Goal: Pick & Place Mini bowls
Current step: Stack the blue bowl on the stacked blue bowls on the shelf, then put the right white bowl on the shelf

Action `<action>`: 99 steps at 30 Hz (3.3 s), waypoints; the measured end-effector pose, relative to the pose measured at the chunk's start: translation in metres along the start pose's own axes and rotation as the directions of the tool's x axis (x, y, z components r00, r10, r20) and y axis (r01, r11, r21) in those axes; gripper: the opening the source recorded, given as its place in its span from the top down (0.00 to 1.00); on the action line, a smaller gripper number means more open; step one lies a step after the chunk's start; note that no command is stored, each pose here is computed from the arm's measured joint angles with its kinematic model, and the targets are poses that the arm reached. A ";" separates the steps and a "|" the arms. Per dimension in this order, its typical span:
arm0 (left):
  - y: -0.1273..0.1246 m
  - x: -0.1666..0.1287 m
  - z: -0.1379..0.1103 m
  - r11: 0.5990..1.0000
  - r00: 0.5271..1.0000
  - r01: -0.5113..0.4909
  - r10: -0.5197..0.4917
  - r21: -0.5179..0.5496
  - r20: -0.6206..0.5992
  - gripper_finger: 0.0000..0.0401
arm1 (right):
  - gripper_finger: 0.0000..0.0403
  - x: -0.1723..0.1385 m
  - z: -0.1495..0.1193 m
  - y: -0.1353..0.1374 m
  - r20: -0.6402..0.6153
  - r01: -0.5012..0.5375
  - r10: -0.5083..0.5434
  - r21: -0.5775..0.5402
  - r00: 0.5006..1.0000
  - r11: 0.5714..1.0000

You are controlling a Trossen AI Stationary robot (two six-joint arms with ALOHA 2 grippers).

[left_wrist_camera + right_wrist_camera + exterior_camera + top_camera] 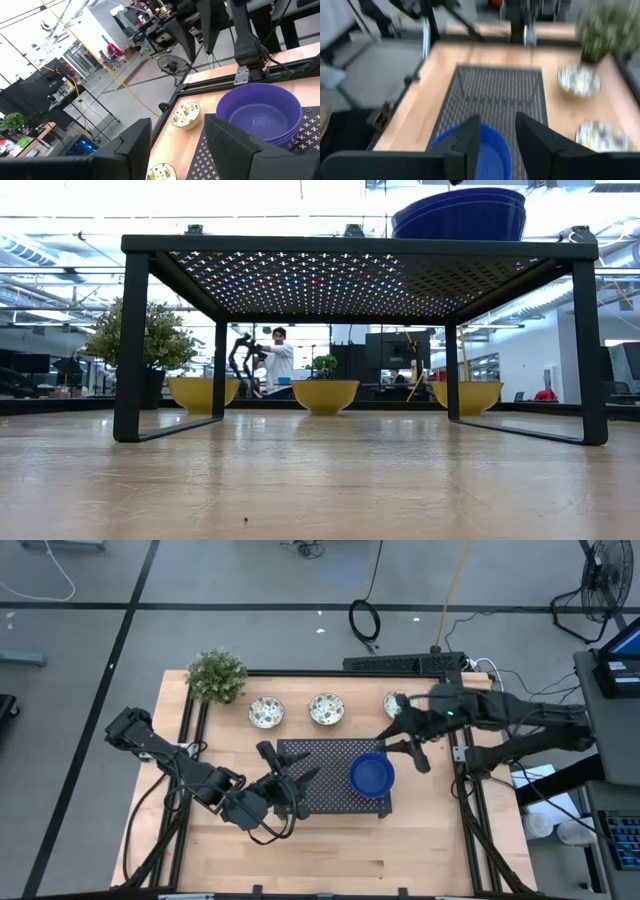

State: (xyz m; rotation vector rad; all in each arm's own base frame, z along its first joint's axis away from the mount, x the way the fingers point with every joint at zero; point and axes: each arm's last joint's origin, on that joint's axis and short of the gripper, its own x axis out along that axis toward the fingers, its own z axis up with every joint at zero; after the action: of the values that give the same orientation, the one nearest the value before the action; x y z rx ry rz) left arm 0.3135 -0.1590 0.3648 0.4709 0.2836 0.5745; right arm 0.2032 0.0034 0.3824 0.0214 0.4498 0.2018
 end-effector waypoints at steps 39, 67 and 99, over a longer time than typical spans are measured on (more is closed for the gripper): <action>0.000 0.001 0.000 1.000 1.000 -0.002 0.002 -0.010 -0.001 0.54 | 1.00 0.051 -0.108 -0.001 0.265 -0.071 0.101 -0.119 0.959 0.990; 0.000 0.000 0.000 1.000 1.000 -0.001 0.001 -0.010 0.000 0.54 | 0.96 0.014 -0.125 -0.047 0.133 0.622 -0.635 0.128 0.761 0.772; 0.000 0.001 0.000 1.000 1.000 -0.002 0.002 -0.011 0.000 0.53 | 0.42 -0.003 -0.224 -0.157 -0.617 0.896 -0.668 0.401 0.417 0.189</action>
State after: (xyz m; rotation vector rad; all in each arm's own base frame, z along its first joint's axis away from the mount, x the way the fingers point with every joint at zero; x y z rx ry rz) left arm 0.3138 -0.1584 0.3650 0.4606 0.2804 0.5774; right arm 0.1332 -0.1559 0.1711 0.5193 0.7878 -1.1108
